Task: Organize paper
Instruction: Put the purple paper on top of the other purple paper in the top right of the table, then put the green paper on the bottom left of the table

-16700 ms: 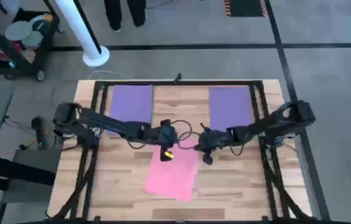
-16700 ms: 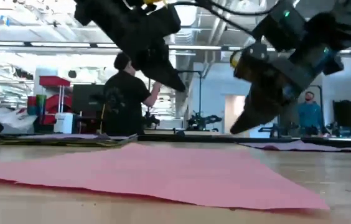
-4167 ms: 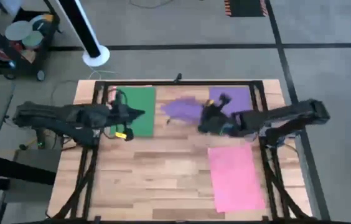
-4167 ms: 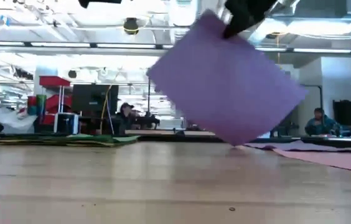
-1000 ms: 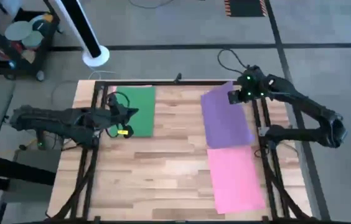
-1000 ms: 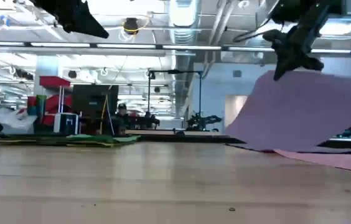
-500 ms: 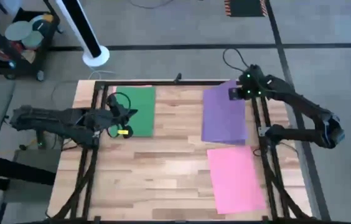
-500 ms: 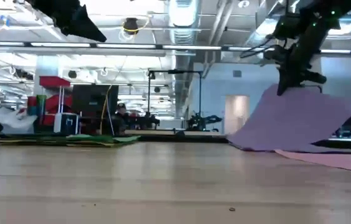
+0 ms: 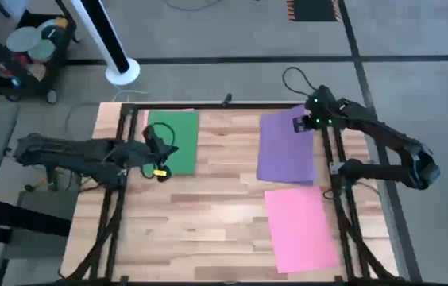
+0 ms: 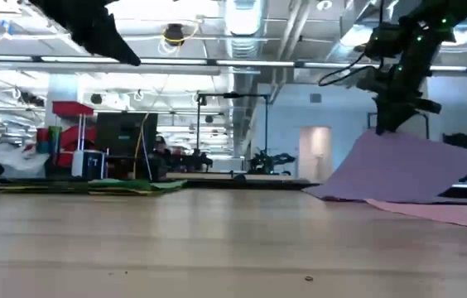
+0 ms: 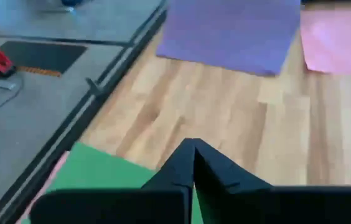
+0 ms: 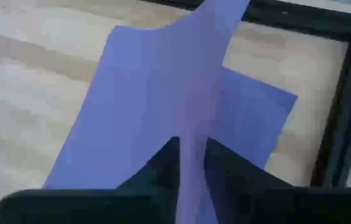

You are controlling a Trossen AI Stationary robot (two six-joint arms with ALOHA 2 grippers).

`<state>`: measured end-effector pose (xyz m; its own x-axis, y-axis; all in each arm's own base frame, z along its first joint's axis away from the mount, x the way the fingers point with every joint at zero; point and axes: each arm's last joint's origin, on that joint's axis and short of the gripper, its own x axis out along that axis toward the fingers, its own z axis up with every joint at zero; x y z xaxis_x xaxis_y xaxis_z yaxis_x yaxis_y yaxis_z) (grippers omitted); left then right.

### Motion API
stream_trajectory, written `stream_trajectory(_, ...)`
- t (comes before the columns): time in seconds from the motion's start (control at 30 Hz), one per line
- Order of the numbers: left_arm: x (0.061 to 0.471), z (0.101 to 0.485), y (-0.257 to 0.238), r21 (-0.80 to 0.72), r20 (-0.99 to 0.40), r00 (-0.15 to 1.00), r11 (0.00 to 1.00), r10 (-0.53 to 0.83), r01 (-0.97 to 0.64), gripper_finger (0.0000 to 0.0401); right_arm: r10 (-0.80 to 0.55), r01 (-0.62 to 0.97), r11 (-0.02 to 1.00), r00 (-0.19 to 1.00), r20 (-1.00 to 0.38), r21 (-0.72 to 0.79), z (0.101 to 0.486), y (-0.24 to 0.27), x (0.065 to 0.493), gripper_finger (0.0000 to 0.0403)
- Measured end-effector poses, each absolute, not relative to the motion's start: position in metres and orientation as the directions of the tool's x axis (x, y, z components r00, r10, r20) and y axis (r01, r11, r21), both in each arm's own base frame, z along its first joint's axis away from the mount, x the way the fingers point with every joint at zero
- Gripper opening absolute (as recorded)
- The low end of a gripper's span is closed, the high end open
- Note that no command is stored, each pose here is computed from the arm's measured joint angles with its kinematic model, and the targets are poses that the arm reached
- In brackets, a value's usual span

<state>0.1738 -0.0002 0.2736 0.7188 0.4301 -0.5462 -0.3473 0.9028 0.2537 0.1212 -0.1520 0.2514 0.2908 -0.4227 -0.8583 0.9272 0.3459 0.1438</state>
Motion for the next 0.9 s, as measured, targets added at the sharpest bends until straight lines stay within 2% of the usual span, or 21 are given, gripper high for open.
stream_trajectory(0.2,0.19,0.257,-0.002,0.331,-0.616,0.661,0.902,0.429,-0.276,0.0,-0.433,0.913,0.395,0.277,-0.858,0.096,0.251,-0.152,0.121,0.0118)
stream_trajectory(0.53,0.205,0.232,-0.003,0.426,-0.716,0.552,0.894,0.426,-0.137,0.0002,-0.441,0.858,0.512,0.304,-0.844,0.042,0.258,-0.149,0.125,0.014)
stream_trajectory(0.73,0.219,0.205,-0.006,0.403,-0.81,0.452,0.915,0.374,-0.036,0.005,-0.466,0.798,0.602,0.378,-0.8,0.027,0.275,-0.144,0.139,0.0145)
stream_trajectory(0.9,0.233,0.182,-0.007,0.429,-0.836,0.382,0.903,0.395,0.004,0.0098,-0.484,0.755,0.655,0.441,-0.756,0.022,0.286,-0.14,0.149,0.0146)
